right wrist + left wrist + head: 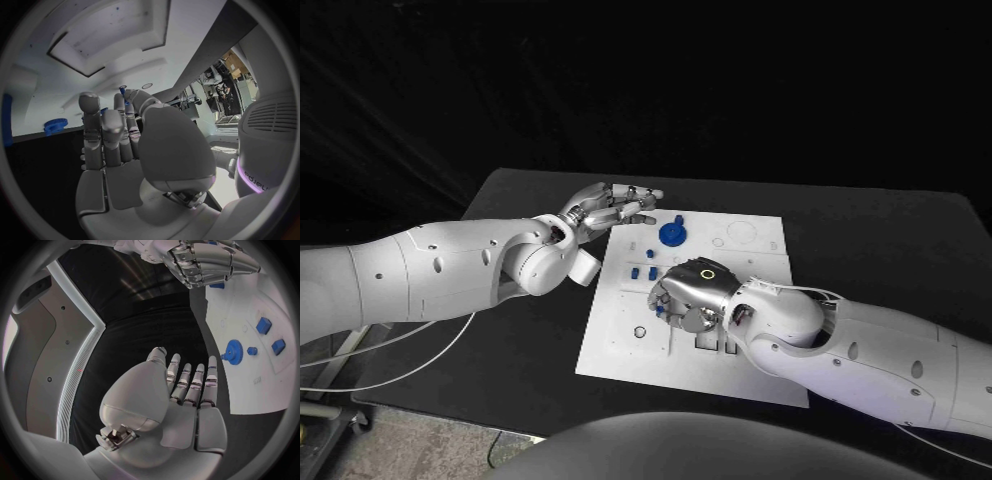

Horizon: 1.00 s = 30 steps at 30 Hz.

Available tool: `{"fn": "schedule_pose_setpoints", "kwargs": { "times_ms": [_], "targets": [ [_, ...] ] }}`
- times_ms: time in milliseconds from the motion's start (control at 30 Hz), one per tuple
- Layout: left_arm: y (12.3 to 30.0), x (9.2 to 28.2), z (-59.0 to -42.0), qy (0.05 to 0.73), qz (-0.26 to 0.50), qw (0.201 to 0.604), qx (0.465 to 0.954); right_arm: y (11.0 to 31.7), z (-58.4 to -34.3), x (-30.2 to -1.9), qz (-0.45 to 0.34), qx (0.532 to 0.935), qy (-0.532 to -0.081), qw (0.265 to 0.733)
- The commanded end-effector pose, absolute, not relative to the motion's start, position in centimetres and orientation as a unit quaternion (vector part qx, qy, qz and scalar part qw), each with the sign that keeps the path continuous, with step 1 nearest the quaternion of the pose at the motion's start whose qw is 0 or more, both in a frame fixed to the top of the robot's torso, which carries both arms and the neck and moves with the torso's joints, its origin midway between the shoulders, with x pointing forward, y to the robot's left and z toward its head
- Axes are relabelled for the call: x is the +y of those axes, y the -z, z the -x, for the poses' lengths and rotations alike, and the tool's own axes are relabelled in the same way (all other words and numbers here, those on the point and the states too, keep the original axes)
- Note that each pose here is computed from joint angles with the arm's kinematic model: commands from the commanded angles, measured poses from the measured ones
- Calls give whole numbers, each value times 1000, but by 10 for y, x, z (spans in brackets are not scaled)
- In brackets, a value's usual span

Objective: Assemble the parts on the task board

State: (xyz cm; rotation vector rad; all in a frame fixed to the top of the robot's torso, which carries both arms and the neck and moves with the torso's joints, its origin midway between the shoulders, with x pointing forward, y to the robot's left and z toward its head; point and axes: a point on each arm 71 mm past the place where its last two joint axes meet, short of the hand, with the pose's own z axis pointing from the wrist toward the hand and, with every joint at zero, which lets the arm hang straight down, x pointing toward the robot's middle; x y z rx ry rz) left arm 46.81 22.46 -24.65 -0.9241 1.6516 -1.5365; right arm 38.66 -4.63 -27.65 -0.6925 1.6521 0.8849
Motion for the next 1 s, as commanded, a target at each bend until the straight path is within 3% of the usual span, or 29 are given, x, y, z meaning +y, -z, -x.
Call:
{"fn": "schedule_pose_setpoints", "kwargs": {
  "times_ms": [33, 1000],
  "targets": [
    [247, 221, -467, 597, 350, 334, 640, 277, -386, -46, 291, 695, -372, 542],
    [251, 220, -466, 594, 352, 327, 645, 281, -387, -51, 291, 713, -358, 528]
  ]
}}
